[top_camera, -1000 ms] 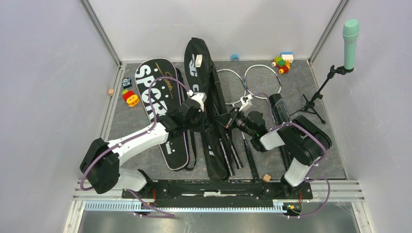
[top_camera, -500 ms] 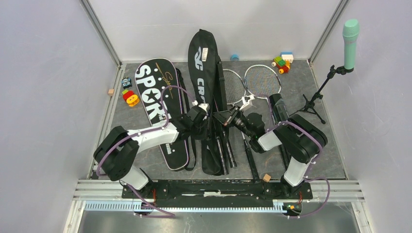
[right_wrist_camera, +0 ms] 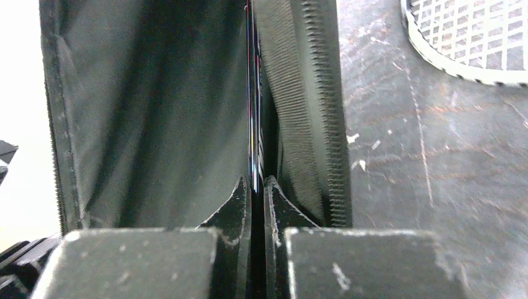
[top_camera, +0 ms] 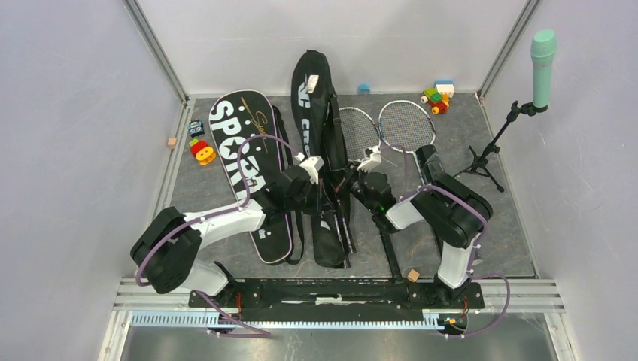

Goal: Pack up the badminton gear
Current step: Adjust the racket bag at the center of the board.

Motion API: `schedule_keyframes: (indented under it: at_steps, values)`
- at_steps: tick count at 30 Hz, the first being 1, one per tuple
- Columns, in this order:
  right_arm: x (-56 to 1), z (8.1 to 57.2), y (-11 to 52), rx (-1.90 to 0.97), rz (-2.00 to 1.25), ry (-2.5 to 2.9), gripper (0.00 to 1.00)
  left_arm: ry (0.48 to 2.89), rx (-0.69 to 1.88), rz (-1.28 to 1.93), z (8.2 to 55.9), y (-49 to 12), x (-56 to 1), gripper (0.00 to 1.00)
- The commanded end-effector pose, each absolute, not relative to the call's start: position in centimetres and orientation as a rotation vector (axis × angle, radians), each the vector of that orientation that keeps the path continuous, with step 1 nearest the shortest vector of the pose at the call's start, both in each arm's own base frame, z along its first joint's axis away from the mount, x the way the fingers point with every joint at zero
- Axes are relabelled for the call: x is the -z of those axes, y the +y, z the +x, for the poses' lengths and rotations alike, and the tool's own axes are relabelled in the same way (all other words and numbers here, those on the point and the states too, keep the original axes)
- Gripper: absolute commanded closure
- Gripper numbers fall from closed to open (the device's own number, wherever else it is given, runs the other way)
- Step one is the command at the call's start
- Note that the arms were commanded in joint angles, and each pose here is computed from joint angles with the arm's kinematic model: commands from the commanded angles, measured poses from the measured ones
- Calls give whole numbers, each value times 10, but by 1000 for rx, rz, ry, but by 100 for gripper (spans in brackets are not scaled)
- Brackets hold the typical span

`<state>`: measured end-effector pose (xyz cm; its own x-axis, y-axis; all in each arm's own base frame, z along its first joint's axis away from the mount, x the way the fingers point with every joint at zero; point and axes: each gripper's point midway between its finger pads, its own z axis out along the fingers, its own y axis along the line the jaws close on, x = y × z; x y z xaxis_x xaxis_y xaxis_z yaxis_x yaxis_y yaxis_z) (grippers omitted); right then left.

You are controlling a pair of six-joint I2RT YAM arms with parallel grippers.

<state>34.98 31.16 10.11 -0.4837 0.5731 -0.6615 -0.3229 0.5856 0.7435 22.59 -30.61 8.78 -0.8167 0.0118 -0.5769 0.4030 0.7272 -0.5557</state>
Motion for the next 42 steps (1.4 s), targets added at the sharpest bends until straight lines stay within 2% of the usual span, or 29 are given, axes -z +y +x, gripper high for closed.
schedule_keyframes:
  at_steps: [1, 5, 6, 8, 10, 19, 23, 28, 32, 42]
  values:
    - [-214, 445, 261, -840, 488, 1284, 100, 2486, 1344, 619, 126, -329, -98, 98]
    - [-196, 451, 281, -876, 340, 1365, 99, 2499, 1151, 570, 139, -311, -89, 98]
    - [-189, 446, 284, -886, 295, 1392, 90, 2501, 1083, 549, 146, -305, -86, 98]
    - [-175, 426, 287, -898, 188, 1444, 65, 2503, 971, 494, 161, -295, -81, 98]
    - [-159, 403, 288, -906, 83, 1518, 53, 2495, 884, 432, 176, -287, -75, 98]
    - [-153, 316, 291, -925, -418, 1678, 34, 2457, 796, 332, 206, -278, -66, 98]
    - [-132, 272, 273, -859, -585, 1794, 32, 2447, 816, 332, 206, -281, -67, 98]
    - [-96, 215, 257, -853, -754, 2008, 36, 2440, 861, 362, 203, -287, -70, 98]
    - [-79, 151, 265, -999, -892, 2043, 39, 2437, 866, 390, 203, -289, -70, 98]
    - [-29, 121, 259, -907, -917, 2225, 42, 2437, 886, 394, 203, -293, -67, 98]
